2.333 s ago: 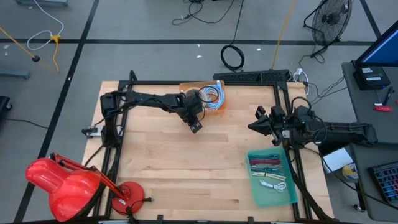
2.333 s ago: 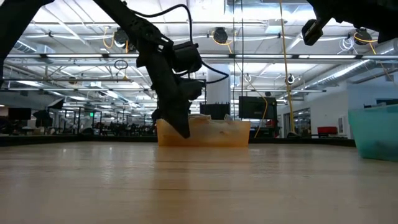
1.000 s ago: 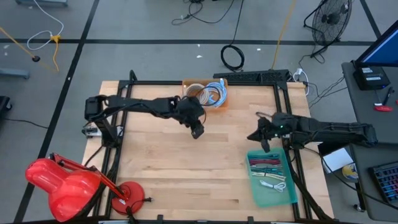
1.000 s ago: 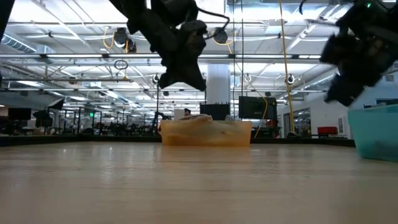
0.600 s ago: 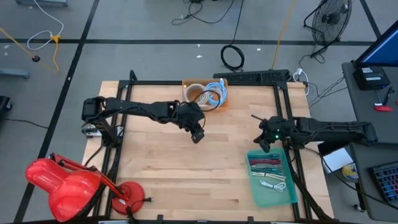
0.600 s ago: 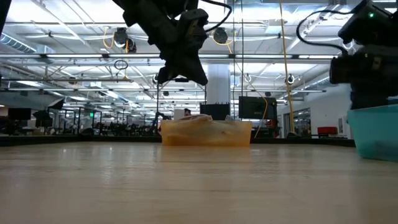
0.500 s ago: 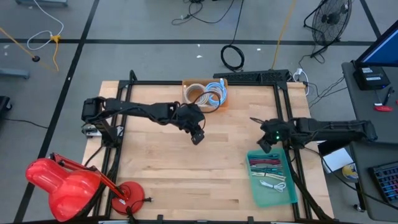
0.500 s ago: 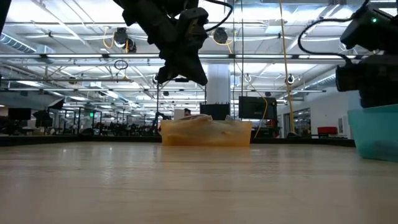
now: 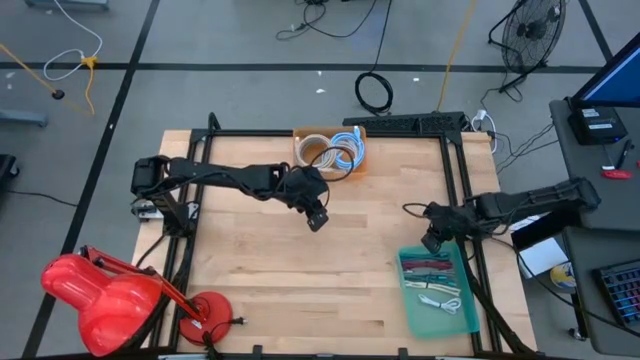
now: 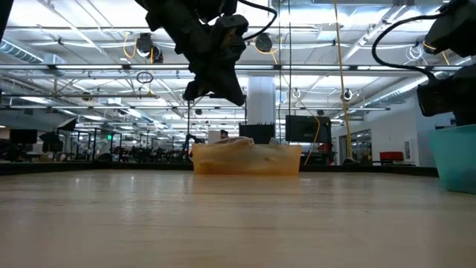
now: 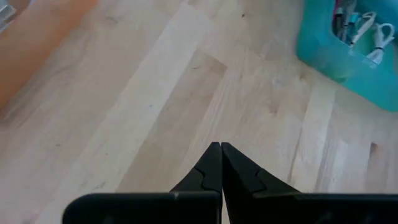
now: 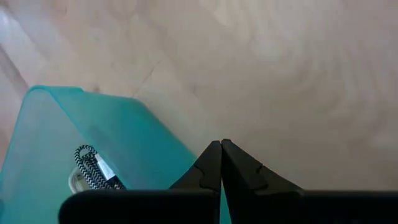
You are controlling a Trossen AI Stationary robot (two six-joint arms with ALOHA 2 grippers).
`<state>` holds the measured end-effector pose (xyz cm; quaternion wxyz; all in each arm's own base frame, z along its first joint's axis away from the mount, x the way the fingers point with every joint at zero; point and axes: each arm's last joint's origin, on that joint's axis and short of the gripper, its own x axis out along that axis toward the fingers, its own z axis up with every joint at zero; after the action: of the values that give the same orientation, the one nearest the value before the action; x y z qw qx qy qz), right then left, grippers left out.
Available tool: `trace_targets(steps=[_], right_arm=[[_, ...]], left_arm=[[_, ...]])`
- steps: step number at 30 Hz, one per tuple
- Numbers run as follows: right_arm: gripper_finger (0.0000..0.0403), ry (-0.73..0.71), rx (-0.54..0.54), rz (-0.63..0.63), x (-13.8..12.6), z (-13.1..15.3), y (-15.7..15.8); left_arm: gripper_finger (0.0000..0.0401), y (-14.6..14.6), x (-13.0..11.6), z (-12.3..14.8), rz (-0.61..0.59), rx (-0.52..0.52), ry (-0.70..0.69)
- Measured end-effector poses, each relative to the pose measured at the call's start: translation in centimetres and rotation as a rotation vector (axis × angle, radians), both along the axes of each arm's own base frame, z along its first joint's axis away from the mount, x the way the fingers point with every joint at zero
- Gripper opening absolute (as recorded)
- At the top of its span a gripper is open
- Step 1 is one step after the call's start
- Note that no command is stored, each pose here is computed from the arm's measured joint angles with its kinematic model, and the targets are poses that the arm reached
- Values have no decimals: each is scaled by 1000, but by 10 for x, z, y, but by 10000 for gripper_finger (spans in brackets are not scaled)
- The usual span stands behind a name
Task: Pick & Place USB Port
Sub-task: Adjust the bins
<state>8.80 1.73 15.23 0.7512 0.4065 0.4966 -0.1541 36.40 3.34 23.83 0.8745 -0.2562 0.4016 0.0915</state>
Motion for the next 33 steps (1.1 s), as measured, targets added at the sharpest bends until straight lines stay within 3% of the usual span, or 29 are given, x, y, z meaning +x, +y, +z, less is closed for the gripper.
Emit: trace_targets(steps=[20, 33], right_arm=[[0, -100, 0, 47, 0, 4, 31], [0, -31, -5, -18, -4, -3, 46]], left_arm=[[0, -6, -1, -1, -8, 12, 24], [0, -8, -3, -3, -4, 24, 50]])
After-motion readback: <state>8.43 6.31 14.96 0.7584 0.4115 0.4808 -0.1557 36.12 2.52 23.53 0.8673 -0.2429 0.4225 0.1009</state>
